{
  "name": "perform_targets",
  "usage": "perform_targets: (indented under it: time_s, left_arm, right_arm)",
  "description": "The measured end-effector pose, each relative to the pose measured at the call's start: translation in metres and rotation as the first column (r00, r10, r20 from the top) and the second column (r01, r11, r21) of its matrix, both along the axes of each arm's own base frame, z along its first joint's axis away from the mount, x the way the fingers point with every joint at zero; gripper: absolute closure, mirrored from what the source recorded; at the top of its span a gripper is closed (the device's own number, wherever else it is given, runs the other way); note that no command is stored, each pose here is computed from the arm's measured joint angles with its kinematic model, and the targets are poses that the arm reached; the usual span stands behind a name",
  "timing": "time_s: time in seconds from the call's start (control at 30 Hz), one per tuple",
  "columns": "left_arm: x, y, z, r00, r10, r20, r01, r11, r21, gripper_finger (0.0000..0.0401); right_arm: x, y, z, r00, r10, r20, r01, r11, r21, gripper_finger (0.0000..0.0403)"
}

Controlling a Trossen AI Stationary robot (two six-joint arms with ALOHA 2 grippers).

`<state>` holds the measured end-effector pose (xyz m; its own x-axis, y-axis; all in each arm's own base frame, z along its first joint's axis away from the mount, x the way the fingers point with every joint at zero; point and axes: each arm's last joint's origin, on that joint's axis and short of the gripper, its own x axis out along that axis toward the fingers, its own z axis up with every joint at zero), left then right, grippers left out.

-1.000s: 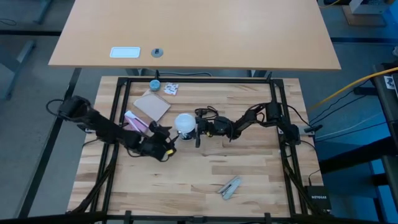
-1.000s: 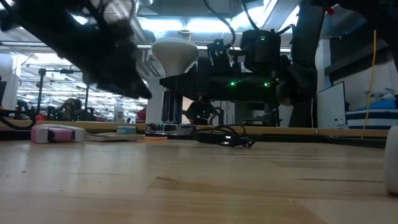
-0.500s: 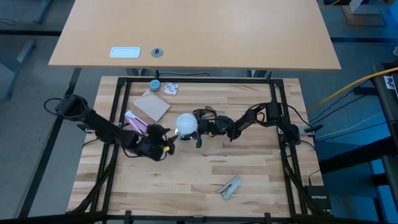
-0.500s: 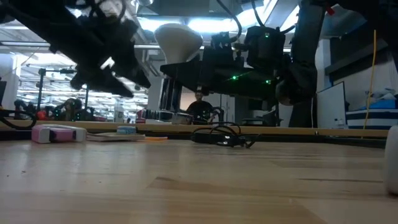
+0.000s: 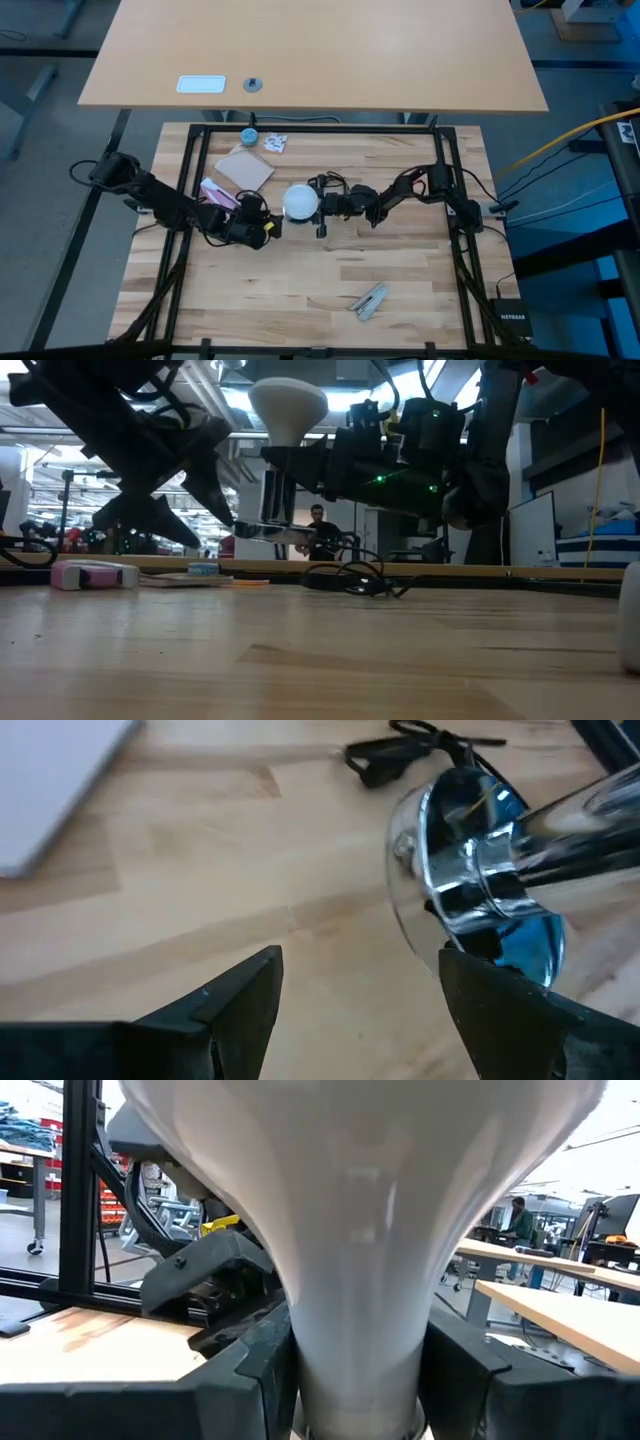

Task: Screw lightbulb
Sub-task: Remove the lightbulb from the lamp

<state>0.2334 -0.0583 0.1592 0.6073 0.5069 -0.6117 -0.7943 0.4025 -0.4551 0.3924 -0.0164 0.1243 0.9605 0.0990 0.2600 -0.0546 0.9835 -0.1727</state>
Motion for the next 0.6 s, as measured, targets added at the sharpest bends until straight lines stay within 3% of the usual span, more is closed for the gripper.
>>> perform_targets:
  time_s: [0.1, 0.27, 0.6]
  left_arm:
    - [0.002, -0.001, 0.0, 0.999, -0.041, -0.005, 0.041, 0.999, -0.027, 0.0138]
    - [-0.005, 0.006, 0.003, 0.994, -0.064, -0.089, 0.065, 0.998, 0.009, 0.0153]
    - [-0.063, 0.045, 0.043, 0.939, -0.07, -0.336, 0.111, 0.989, 0.103, 0.0201]
  right_arm:
    - [0.0, -0.001, 0.0, 1.0, -0.002, -0.004, 0.002, 1.0, -0.001, 0.0238]
    - [0.0, -0.006, 0.0, 1.0, -0.01, -0.004, 0.01, 1.0, 0.003, 0.0237]
    - [-0.001, -0.011, -0.001, 1.0, -0.012, -0.013, 0.012, 1.0, 0.021, 0.0237]
